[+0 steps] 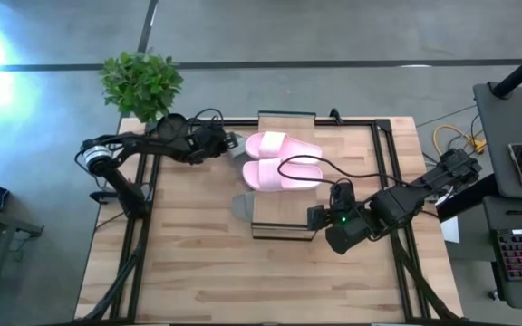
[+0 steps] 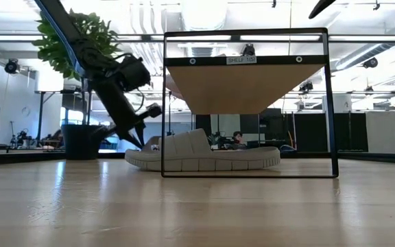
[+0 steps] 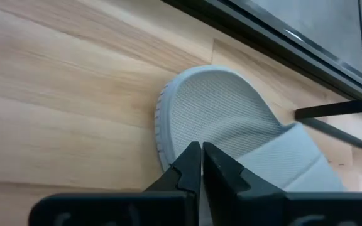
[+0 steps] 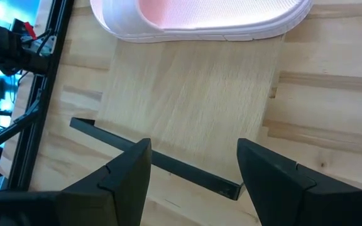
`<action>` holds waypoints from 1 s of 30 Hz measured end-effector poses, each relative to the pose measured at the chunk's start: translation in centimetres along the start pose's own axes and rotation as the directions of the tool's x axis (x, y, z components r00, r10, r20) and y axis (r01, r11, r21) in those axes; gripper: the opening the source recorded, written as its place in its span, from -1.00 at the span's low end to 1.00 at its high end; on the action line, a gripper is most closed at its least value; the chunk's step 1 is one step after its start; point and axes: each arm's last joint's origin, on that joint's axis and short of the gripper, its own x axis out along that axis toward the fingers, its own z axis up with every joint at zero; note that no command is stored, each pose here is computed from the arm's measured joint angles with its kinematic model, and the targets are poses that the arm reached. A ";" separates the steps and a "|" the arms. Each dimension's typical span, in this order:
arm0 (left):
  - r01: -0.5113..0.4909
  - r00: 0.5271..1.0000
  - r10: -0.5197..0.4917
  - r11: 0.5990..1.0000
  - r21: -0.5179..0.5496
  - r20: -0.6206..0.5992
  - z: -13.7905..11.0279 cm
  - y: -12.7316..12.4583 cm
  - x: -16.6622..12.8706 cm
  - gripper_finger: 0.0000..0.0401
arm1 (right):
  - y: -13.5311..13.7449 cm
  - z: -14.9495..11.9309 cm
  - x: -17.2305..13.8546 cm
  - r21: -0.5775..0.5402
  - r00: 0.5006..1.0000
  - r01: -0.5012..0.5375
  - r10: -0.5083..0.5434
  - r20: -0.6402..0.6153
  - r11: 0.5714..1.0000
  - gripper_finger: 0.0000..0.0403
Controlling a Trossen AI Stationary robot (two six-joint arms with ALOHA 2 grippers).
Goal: Pick and place slides into the shelf
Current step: Move the grey slide under the shelf
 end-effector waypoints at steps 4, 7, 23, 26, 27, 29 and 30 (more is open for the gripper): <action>0.003 1.000 -0.003 1.000 0.000 -0.004 0.1 -0.5 0.3 -1.00 | 0.1 -0.2 0.3 -0.005 1.000 0.008 -0.008 0.001 1.000 0.12; 0.014 1.000 -0.014 1.000 0.012 0.010 0.3 -0.9 0.2 -1.00 | 0.1 -0.3 0.4 -0.003 1.000 0.013 -0.013 -0.005 1.000 0.12; 0.046 0.994 -0.052 0.997 0.060 0.096 1.1 -1.6 0.2 -1.00 | 0.1 -0.3 0.5 -0.002 1.000 0.018 -0.018 -0.002 1.000 0.12; 0.044 0.994 -0.055 0.993 0.108 0.095 1.1 -1.6 0.2 -1.00 | 0.1 -0.3 0.5 -0.002 1.000 0.018 -0.018 -0.002 1.000 0.12; 0.043 0.994 -0.055 0.991 0.126 0.095 1.1 -1.6 0.2 -1.00 | 0.1 -0.3 0.5 -0.002 1.000 0.018 -0.018 -0.003 1.000 0.12; 0.043 0.994 -0.056 0.990 0.134 0.089 1.0 -1.6 0.2 -1.00 | 0.1 -0.3 0.5 -0.001 1.000 0.018 -0.018 -0.002 1.000 0.12; 0.046 0.995 -0.058 0.990 0.135 0.086 0.9 -1.7 0.1 -1.00 | 0.1 -0.3 0.5 -0.001 1.000 0.018 -0.018 -0.002 1.000 0.12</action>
